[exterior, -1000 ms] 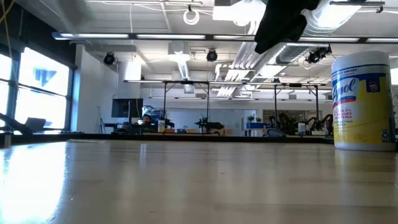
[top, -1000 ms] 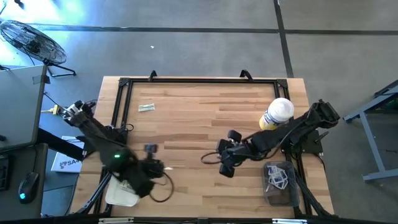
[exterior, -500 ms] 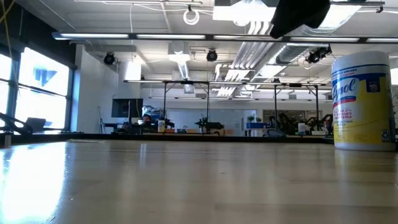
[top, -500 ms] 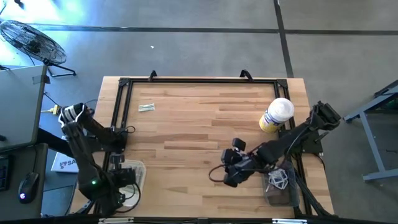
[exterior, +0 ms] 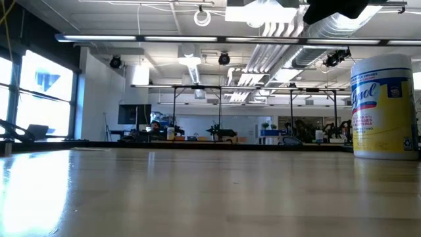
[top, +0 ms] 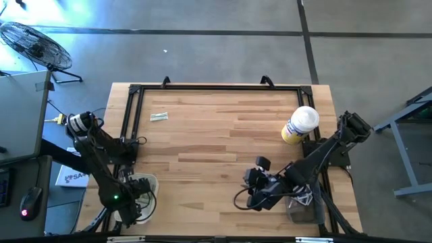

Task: Pick & Place First Aid Supplies
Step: Put the green bandage into the white bin

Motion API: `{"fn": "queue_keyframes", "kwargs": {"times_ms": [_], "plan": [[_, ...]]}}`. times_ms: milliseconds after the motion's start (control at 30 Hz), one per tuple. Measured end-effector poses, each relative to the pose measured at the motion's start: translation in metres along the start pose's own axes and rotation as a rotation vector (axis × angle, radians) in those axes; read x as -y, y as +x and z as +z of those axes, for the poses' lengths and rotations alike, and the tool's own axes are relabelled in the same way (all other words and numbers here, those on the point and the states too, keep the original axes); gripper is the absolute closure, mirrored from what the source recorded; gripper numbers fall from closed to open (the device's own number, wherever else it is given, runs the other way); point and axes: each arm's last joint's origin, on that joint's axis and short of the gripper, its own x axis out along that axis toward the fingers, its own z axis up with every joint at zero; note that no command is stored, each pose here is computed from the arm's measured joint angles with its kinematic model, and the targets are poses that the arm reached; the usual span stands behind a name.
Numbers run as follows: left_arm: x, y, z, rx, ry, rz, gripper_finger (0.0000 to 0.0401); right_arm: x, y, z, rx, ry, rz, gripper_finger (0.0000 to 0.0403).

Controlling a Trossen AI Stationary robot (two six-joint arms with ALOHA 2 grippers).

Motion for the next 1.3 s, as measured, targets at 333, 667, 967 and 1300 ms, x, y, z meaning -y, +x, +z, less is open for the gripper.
{"fn": "queue_keyframes", "kwargs": {"times_ms": [333,667,967,1300], "plan": [[0.012,-0.027,0.005,-0.136,-0.041,-0.136,0.0274,0.004,0.003,0.003,-0.002,-0.027,-0.009,0.0274],[-0.028,-0.062,0.073,0.226,-0.19,-0.164,0.0254,-0.006,-0.004,-0.005,0.026,-0.034,0.003,0.0274],[-0.11,-0.038,0.155,0.417,-0.586,0.123,0.0254,-0.028,-0.004,-0.013,0.165,-0.023,0.018,0.0274],[-0.205,0.044,0.184,0.467,-1.041,0.266,0.0254,-0.043,0.045,-0.029,0.146,-0.044,-0.041,0.0274]]}}
